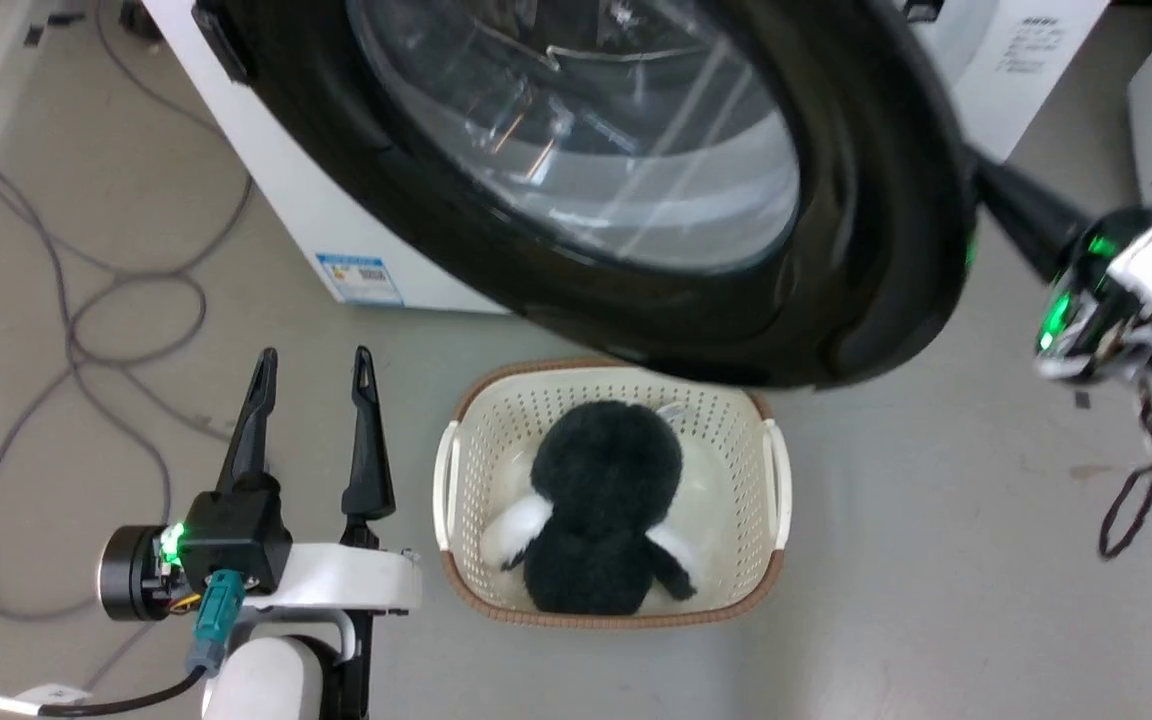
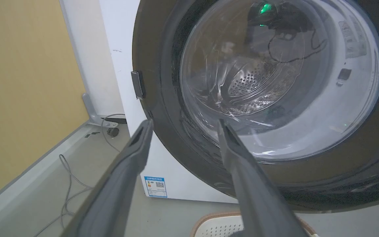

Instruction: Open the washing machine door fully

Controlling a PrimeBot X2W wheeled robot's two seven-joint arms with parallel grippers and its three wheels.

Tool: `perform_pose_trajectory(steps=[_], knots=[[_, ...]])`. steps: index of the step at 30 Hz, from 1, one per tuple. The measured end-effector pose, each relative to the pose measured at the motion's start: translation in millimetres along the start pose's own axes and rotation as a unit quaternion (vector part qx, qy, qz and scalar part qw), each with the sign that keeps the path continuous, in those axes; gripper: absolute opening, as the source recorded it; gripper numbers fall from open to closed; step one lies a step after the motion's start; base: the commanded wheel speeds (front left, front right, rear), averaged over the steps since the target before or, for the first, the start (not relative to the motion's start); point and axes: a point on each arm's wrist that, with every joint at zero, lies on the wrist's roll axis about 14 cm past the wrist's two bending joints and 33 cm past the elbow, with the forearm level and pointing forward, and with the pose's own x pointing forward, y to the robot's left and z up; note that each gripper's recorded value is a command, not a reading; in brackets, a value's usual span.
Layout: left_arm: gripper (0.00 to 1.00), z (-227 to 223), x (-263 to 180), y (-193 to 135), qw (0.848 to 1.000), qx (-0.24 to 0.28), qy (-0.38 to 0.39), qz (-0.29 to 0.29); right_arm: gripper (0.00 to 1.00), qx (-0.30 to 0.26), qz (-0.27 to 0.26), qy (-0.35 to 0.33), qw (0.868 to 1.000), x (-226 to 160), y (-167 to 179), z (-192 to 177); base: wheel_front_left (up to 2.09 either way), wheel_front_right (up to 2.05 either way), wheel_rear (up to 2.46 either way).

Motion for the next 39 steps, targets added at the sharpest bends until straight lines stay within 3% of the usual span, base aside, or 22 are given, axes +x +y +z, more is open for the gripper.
perform_pose_trajectory(steps=[22,34,39], knots=[[1.0,21.4,-45.9,4.6,1.0,-0.013,-0.013,0.003,0.0,0.001,0.068,0.112,0.991,-67.5,41.8,-150.7,0.0,0.0,0.0],[1.0,24.9,-55.7,11.7,1.0,-0.013,-0.016,0.011,0.0,0.061,0.092,0.149,0.983,-79.9,56.6,-225.9,0.0,0.0,0.0],[1.0,26.4,-57.6,11.2,1.0,-0.015,-0.018,0.01,0.0,0.058,0.088,0.153,0.983,-84.4,57.4,-243.0,0.0,0.0,0.0]])
